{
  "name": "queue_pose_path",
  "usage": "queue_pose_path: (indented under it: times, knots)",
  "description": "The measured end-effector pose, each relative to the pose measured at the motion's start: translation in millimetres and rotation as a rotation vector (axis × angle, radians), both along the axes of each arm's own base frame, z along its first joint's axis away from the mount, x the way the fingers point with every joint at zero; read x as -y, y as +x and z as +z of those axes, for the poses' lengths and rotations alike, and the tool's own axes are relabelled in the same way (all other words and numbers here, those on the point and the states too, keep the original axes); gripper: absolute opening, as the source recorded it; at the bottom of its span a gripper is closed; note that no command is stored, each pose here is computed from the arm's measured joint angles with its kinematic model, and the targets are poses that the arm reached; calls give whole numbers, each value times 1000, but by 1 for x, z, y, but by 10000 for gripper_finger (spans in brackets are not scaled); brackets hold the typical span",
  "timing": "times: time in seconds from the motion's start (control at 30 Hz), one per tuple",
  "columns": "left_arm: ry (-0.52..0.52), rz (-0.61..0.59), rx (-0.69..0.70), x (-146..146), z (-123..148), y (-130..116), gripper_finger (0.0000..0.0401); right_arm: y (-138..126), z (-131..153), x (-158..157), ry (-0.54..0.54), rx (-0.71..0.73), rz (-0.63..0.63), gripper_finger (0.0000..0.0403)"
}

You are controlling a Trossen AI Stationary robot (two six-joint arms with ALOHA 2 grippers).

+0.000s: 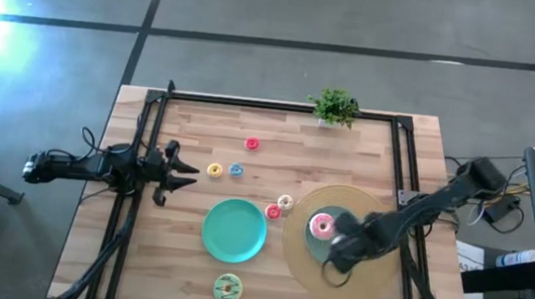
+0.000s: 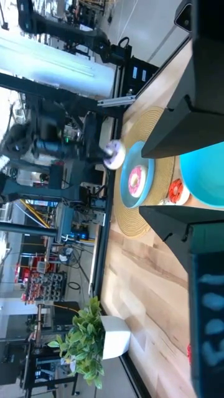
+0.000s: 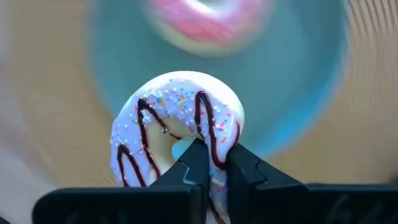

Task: Pick & Place donuts
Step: Put the large purple donut on the light blue plate, then put the large light blue donut on the light blue plate

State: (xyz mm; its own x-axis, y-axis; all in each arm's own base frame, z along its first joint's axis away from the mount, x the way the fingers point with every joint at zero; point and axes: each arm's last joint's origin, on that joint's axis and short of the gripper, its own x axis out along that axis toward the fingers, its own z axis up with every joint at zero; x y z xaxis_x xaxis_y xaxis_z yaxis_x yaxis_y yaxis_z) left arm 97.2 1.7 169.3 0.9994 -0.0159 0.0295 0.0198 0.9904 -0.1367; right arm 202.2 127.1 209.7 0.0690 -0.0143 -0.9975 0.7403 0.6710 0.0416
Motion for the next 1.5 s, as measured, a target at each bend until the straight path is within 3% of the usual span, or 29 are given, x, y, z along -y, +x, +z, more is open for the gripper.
queue_pose_path:
  times: [0.17,0.33,0.57,0.73,0.9,1.1,1.27,1.33,1.37,1.5]
  knots:
    - [0,1,0,0,0,0,108,-33,-17,29,12,65,-277,26]
    - [0,1,0,0,0,0,108,-44,-28,51,-5,109,-374,70]
    - [0,0,0,0,0,0,108,-41,-30,57,-3,131,-342,165]
    - [0,0,0,0,0,0,108,-41,-22,57,-16,116,-307,206]
    - [0,1,0,0,0,0,108,-38,-2,55,-60,133,-277,215]
    - [0,0,0,0,0,0,108,-24,27,51,-128,277,-144,216]
    - [-1,16,2,0,0,0,108,-8,45,45,-89,442,-57,216]
    - [-72,25,22,-1,2,0,108,-5,48,45,-82,453,-82,216]
    - [-165,20,45,-1,4,0,108,-5,48,45,-79,455,-91,216]
    - [-719,-18,115,-1,11,-1,108,-3,51,44,-68,474,-97,216]
